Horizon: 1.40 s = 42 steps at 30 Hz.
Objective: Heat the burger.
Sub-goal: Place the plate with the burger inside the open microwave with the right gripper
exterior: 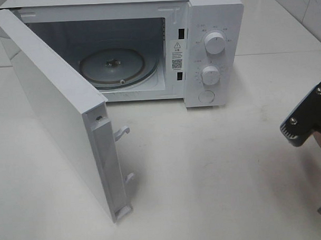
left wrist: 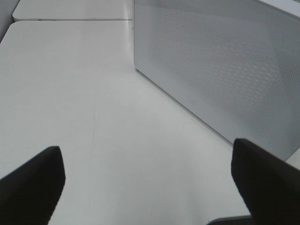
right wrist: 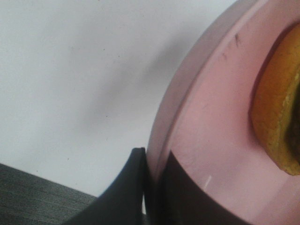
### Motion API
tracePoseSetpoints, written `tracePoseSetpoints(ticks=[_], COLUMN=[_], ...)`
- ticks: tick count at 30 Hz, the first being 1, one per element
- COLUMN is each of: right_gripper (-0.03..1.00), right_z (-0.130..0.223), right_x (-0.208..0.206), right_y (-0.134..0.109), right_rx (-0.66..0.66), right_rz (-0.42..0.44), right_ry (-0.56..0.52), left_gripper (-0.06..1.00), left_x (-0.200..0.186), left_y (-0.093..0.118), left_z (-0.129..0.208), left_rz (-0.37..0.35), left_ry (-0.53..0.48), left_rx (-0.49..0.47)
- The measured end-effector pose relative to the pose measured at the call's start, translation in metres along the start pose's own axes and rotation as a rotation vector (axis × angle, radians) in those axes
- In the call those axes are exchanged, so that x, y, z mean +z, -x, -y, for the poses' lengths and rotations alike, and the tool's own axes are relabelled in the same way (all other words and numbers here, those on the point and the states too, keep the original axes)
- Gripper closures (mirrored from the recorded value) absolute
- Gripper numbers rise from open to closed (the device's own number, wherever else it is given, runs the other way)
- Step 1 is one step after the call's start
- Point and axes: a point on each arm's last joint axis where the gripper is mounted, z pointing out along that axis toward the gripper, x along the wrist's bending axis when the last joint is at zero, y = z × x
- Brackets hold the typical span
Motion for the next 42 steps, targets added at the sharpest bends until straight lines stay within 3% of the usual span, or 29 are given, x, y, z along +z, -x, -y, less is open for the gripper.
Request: tracePoseSetpoints(ticks=[7, 22, 42], right_gripper=[0.91, 0.91, 0.91], right_z=[0.01, 0.013, 0.004], right_x=[-0.008, -0.024, -0.028], right_y=[-0.016, -0.053, -0.065], right_rx=[-0.125, -0.449, -0.842], right_rz=[-0.002, -0.06, -0.083], right_ry=[-0.009, 0.131, 0.299], left_gripper=[0.06, 0.06, 0.06], left_x=[0.0, 0.0, 0.0], left_y=[0.0, 0.0, 0.0], left_z=[0.0, 0.0, 0.0], left_rz=[0.0, 0.0, 0.0], left_ry=[0.0, 0.0, 0.0], left_rx=[0.0, 0.0, 0.0])
